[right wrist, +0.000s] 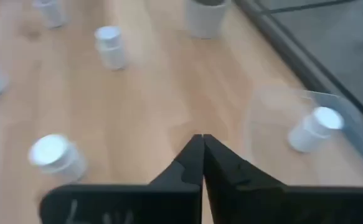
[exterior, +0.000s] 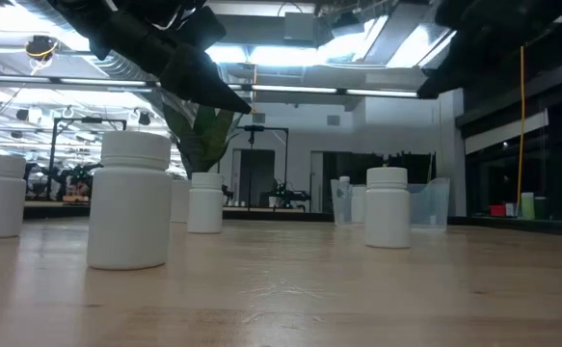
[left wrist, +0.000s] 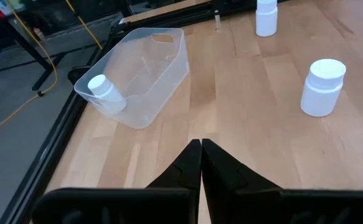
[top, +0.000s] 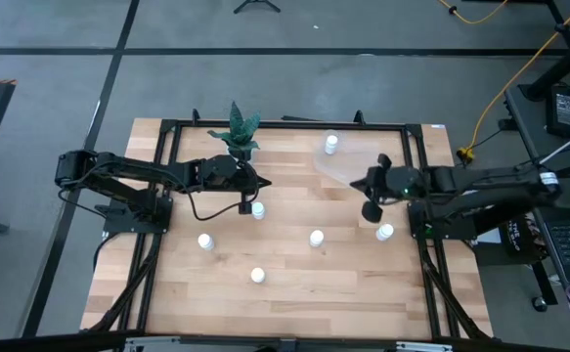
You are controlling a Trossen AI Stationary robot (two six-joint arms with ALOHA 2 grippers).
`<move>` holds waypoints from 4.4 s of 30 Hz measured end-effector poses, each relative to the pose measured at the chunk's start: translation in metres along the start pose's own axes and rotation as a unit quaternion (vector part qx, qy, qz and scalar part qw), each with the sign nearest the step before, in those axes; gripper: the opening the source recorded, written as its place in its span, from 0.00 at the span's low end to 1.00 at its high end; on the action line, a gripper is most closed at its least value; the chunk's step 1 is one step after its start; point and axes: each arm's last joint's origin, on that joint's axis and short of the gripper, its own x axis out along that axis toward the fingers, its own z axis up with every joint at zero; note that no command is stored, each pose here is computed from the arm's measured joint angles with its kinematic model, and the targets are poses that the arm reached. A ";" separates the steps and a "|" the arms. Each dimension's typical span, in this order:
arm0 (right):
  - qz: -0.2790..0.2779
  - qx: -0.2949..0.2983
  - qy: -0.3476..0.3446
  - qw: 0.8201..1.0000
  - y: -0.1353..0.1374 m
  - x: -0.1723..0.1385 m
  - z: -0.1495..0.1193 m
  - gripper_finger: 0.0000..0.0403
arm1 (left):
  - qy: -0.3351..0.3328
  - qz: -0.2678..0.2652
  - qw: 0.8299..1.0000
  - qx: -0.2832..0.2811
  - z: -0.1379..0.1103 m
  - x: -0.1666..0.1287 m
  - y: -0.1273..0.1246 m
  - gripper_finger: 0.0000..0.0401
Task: Pick and place pill bottles into a basket
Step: Put the white pill bottle into the transparent bin
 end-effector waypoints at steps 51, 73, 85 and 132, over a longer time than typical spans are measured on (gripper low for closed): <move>-0.027 0.159 0.314 0.936 0.067 -0.117 0.000 0.00 | 0.000 -0.001 0.996 -0.091 0.000 0.000 0.000 0.01; -0.035 0.176 0.320 0.930 0.070 -0.123 -0.001 0.00 | 0.000 -0.001 0.995 -0.103 0.000 0.000 0.000 0.01; -0.034 0.158 0.302 0.939 0.070 -0.122 0.000 0.05 | 0.000 -0.001 0.995 -0.103 0.000 0.000 0.000 0.01; -0.106 0.210 0.303 0.923 0.078 -0.049 -0.089 0.73 | 0.000 0.000 0.994 -0.109 0.000 0.000 0.000 0.01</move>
